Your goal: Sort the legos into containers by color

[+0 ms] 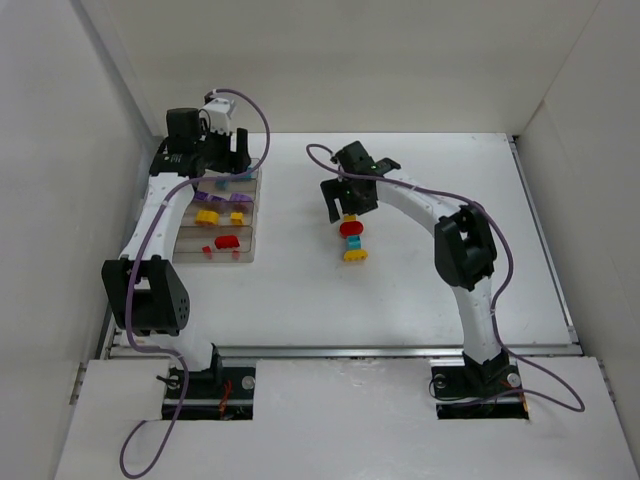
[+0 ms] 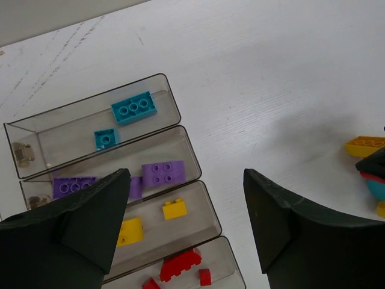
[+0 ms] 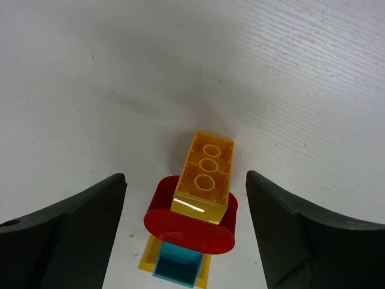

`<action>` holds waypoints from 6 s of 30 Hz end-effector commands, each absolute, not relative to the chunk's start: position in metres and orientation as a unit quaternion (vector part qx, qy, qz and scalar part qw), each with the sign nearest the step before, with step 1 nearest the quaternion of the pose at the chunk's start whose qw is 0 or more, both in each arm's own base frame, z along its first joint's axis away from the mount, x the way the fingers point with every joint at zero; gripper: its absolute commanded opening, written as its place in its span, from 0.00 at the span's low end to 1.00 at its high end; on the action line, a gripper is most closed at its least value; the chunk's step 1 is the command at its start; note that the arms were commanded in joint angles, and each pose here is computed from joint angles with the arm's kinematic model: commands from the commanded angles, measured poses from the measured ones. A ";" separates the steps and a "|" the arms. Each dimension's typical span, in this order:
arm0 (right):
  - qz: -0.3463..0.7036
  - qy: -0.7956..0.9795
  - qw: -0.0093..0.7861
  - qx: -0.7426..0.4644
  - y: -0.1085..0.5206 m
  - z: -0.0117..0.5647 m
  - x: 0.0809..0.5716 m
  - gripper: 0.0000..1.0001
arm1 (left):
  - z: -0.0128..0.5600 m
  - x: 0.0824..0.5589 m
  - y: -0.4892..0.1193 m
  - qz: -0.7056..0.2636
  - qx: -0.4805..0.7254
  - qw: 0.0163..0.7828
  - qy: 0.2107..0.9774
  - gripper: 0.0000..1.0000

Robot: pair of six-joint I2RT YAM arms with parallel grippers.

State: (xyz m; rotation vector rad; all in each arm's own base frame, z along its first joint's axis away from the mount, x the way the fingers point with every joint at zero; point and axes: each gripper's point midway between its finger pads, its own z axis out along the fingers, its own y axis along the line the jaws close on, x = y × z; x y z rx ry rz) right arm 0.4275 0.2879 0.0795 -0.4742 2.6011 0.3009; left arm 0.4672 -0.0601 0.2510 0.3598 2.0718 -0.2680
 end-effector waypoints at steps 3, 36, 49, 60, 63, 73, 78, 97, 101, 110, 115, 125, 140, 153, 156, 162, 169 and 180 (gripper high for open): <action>0.109 0.950 0.239 -0.168 0.287 0.074 0.428 0.85 | 0.272 0.466 -0.067 -0.129 0.146 0.511 0.837 0.73; 0.285 0.869 0.403 -0.028 0.285 0.245 0.461 0.00 | 0.275 0.385 -0.201 -0.274 0.376 0.454 0.760 1.00; 0.255 0.824 0.506 -0.005 0.271 0.316 0.445 0.00 | 0.315 0.386 -0.284 -0.419 0.291 0.447 0.735 1.00; 0.260 0.821 0.508 -0.008 0.275 0.318 0.444 0.00 | 0.311 0.398 -0.307 -0.437 0.291 0.427 0.736 1.00; 0.260 0.821 0.508 -0.008 0.275 0.318 0.444 0.00 | 0.301 0.400 -0.312 -0.434 0.294 0.421 0.740 1.00; 0.279 0.816 0.506 -0.021 0.283 0.322 0.441 0.00 | 0.288 0.398 -0.322 -0.450 0.307 0.407 0.733 0.56; 0.299 0.810 0.504 -0.028 0.290 0.327 0.439 0.00 | 0.286 0.398 -0.324 -0.456 0.306 0.403 0.732 0.17; 0.317 0.765 0.561 -0.025 0.303 0.385 0.508 0.00 | 0.177 0.374 -0.232 -0.272 0.359 0.348 0.822 0.00; 0.322 0.780 0.535 -0.038 0.312 0.359 0.509 0.00 | 0.155 0.365 -0.219 -0.256 0.363 0.333 0.832 0.00; 0.334 0.795 0.504 -0.042 0.313 0.333 0.493 0.00 | 0.132 0.339 -0.233 -0.402 0.397 0.257 0.784 0.25; 0.331 0.803 0.491 -0.057 0.311 0.323 0.481 0.00 | 0.102 0.331 -0.233 -0.455 0.402 0.195 0.770 0.35; 0.316 0.813 0.483 -0.080 0.302 0.318 0.466 0.00 | 0.095 0.349 -0.226 -0.441 0.395 0.198 0.781 0.56; 0.345 0.835 0.412 -0.119 0.276 0.303 0.445 0.00 | 0.247 0.420 -0.232 -0.189 0.525 0.496 0.666 0.92; 0.401 0.826 0.376 -0.127 0.290 0.297 0.417 0.00 | 0.275 0.417 -0.284 -0.080 0.625 0.560 0.539 1.00; 0.409 0.826 0.365 -0.132 0.292 0.296 0.412 0.00 | 0.282 0.421 -0.290 -0.079 0.618 0.570 0.536 1.00; 0.434 0.812 0.364 -0.142 0.298 0.305 0.406 0.00 | 0.275 0.417 -0.300 -0.102 0.629 0.557 0.533 0.98; 0.453 0.806 0.349 -0.153 0.311 0.306 0.408 0.00 | 0.290 0.417 -0.309 -0.116 0.617 0.569 0.531 0.39; 0.432 0.813 0.364 -0.143 0.308 0.310 0.421 1.00 | 0.277 0.405 -0.290 -0.147 0.580 0.534 0.597 0.00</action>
